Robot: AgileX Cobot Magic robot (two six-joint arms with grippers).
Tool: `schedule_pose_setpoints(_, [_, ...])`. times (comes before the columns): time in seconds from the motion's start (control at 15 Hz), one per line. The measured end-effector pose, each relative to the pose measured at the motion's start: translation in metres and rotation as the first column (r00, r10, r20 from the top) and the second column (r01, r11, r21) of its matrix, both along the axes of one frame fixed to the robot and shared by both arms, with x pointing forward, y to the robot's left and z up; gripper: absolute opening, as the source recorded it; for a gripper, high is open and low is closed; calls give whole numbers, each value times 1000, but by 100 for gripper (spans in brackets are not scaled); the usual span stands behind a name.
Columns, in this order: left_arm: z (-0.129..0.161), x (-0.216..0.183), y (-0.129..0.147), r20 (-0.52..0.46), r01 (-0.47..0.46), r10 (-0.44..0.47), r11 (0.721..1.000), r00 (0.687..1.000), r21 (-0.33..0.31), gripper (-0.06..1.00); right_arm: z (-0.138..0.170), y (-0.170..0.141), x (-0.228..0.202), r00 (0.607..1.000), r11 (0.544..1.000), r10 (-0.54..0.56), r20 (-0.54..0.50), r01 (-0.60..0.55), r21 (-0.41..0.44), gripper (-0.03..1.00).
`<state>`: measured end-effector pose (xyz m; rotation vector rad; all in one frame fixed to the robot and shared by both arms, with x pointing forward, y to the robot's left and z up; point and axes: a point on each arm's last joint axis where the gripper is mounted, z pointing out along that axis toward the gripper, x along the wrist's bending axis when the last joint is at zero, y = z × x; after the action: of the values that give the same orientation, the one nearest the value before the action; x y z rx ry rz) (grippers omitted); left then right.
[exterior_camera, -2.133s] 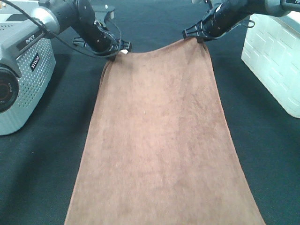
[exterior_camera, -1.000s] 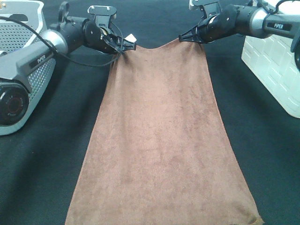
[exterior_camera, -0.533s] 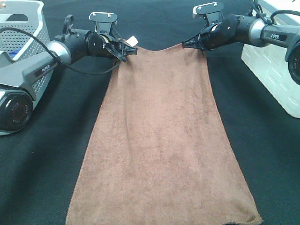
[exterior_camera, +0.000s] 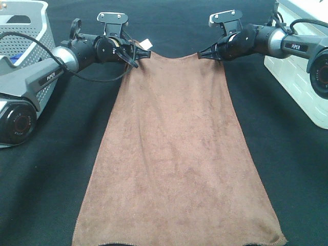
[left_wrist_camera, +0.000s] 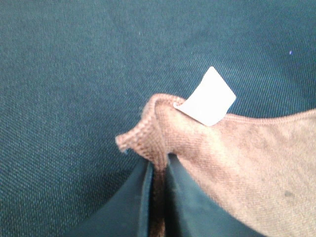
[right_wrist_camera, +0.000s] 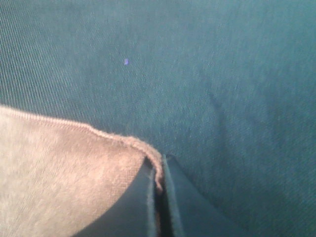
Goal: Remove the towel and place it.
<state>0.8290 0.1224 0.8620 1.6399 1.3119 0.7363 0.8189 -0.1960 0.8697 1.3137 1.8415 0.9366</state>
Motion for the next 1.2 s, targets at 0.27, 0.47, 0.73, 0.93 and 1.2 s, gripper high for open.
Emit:
schedule_pose_setpoints(0.27, [-6,0,0,-4,0,0,1000,1000,1,14,-4,-4,1,1000,1000,-14,-6,14,16,8])
schedule_pose_setpoints(0.47, [-10,0,0,-10,0,0,1000,1000,3,44,-4,-4,1,1000,1000,-17,-7,17,19,45])
schedule_pose_setpoints(0.73, [-10,0,0,-7,0,0,1000,1000,2,62,-3,-4,1,1000,1000,-19,-2,19,24,67])
schedule_pose_setpoints(0.93, [-4,0,0,-10,0,0,1000,1000,3,63,-1,-4,1,1000,999,-19,-1,19,26,67])
schedule_pose_setpoints(1.2, [28,-1,2,-18,0,0,1000,1000,7,63,14,-4,1,1000,999,-19,18,18,31,67])
